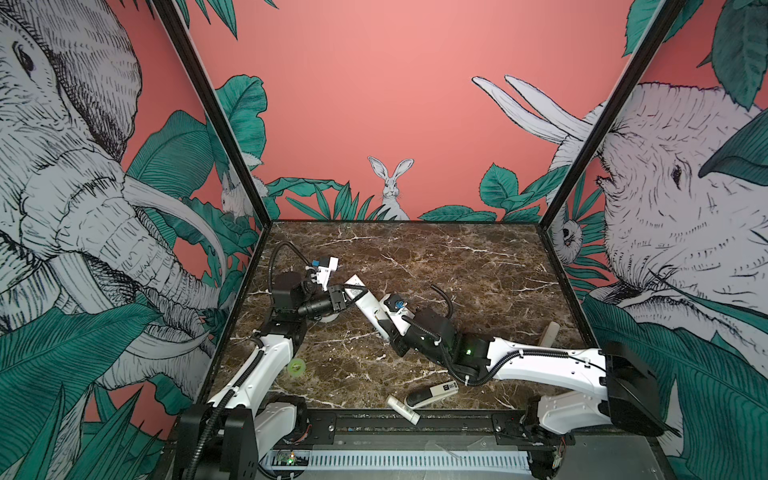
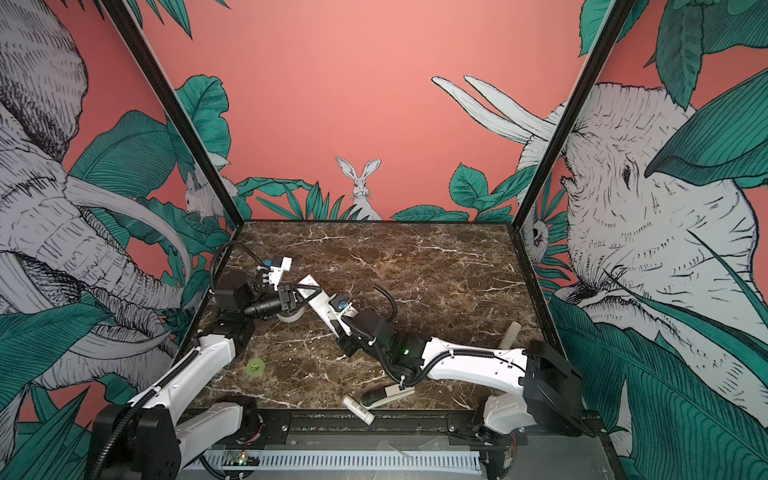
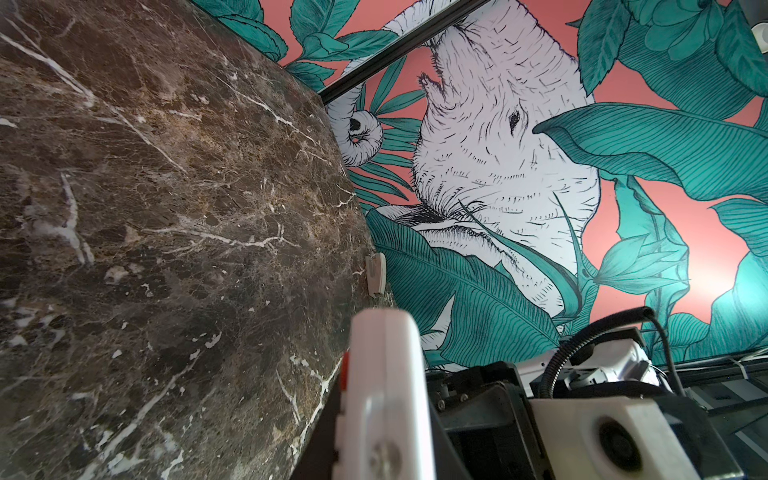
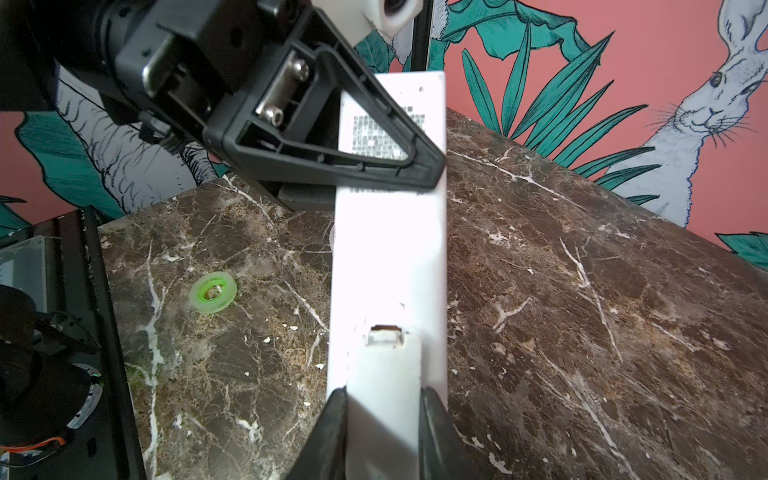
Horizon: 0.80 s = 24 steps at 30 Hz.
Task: Load the batteries into the remote control
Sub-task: 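Lay the cover over the battery compartment with the right gripper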
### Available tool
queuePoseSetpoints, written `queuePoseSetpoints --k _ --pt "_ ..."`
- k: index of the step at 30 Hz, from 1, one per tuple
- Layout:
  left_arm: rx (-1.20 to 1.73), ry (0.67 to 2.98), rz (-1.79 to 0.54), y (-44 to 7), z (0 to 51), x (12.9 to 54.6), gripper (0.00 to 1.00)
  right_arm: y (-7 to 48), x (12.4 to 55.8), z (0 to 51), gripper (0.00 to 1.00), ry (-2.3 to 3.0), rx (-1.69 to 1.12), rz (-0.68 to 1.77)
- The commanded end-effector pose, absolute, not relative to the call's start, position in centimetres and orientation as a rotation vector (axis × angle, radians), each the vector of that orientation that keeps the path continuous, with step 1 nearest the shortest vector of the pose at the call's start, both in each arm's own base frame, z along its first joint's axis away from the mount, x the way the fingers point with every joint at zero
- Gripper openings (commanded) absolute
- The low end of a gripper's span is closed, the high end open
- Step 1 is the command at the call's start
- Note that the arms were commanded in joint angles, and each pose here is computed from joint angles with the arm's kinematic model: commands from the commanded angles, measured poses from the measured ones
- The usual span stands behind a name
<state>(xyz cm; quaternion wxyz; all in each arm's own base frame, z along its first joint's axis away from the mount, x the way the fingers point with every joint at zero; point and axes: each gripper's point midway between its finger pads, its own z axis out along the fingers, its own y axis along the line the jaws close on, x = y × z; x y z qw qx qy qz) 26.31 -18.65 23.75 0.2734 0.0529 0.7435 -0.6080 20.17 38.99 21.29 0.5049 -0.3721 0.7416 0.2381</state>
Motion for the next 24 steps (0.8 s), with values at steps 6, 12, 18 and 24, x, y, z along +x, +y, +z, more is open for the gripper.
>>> queuePoseSetpoints --k 6,12,18,24 --pt "0.204 1.946 -1.65 -18.7 26.3 26.1 0.0 39.0 20.2 20.0 0.29 1.79 -0.952 0.499" --pt "0.204 1.951 -1.649 -18.7 26.2 26.1 0.0 38.8 20.4 20.2 0.36 1.787 -0.935 0.498" --pt "0.207 1.956 -1.641 -18.7 26.0 26.2 0.0 38.5 20.3 21.3 0.43 1.773 -0.912 0.51" --pt "0.213 1.969 -1.633 -18.7 25.7 26.3 0.0 37.2 20.1 23.6 0.55 1.745 -0.859 0.565"
